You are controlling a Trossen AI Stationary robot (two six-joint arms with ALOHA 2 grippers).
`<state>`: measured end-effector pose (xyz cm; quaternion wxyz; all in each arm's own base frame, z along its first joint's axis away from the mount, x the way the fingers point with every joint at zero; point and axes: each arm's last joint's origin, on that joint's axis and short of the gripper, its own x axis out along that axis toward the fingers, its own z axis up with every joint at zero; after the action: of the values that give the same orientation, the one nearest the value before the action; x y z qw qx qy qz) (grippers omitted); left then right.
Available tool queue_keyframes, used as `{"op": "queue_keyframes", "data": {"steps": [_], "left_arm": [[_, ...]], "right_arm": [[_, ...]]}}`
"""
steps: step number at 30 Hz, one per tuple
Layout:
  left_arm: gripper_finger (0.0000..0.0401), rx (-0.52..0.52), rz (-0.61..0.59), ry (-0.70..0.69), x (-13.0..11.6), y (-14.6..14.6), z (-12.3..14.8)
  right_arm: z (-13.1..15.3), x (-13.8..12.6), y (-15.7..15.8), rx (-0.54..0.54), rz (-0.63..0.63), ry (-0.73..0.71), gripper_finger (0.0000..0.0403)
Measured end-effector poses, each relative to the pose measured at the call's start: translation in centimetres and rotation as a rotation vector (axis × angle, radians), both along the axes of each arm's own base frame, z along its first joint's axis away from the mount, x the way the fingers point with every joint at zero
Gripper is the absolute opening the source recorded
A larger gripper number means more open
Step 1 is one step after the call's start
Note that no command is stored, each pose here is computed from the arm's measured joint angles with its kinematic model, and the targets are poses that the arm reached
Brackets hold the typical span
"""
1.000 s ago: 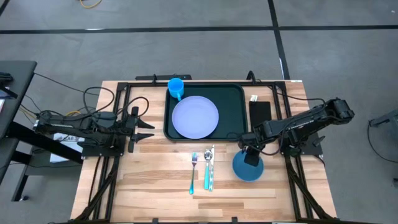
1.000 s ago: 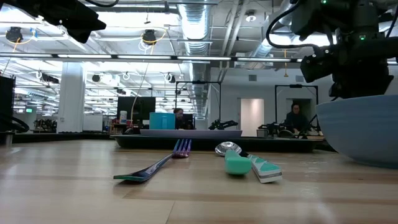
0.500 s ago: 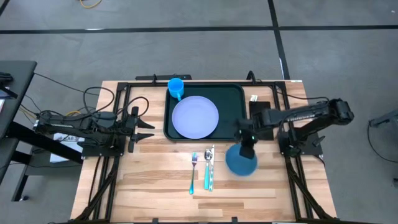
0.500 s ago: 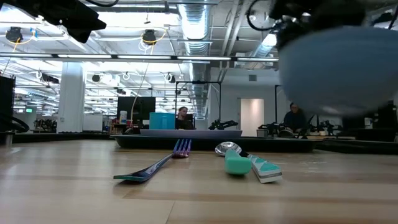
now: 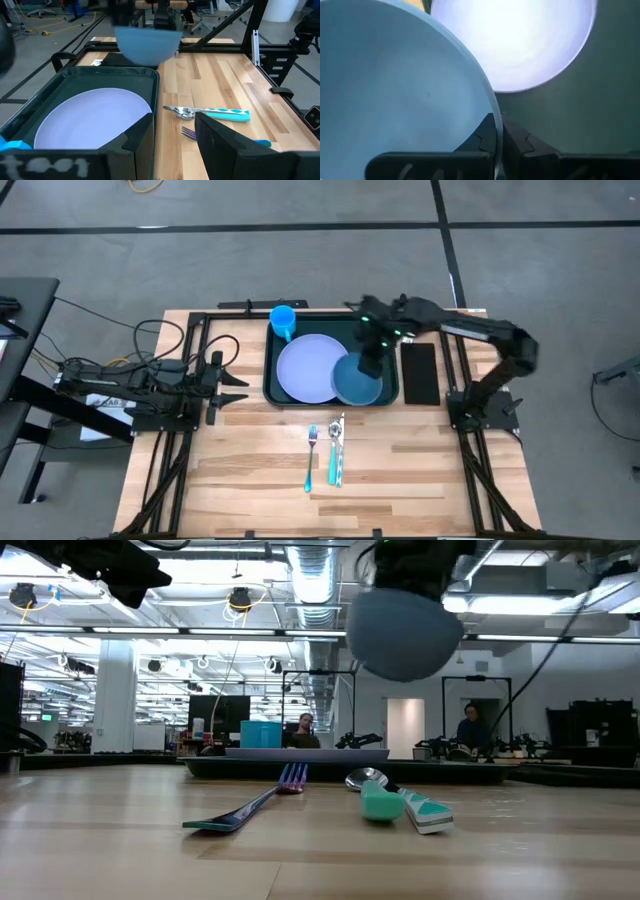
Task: Set up tray
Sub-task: Put the blue bowl on the violet plate
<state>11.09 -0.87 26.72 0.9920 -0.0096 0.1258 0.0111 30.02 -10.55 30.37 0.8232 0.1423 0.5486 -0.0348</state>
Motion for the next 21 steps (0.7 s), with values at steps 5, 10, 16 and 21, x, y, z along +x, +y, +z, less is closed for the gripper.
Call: {"op": "queue_keyframes", "data": {"steps": [5,10,16,21], "left_arm": [[0.0133,0.000,0.000,0.000,0.0,0.0,0.0],[0.0133,0.011,-0.001,0.015,0.0,0.0,-0.1],[0.0133,-0.023,0.008,0.004,0.0,0.0,0.0],[0.0133,-0.084,0.024,-0.021,0.0,0.0,0.2]], "right_arm": [[-0.1,4.5,-3.1,-0.022,0.104,0.060,0.0001],[-1.3,7.9,-6.7,-0.039,0.129,0.075,0.0000],[-4.1,10.2,-10.0,-0.014,0.117,0.123,0.0000],[-6.2,11.8,-10.8,-0.013,0.146,0.144,0.0000]]}}
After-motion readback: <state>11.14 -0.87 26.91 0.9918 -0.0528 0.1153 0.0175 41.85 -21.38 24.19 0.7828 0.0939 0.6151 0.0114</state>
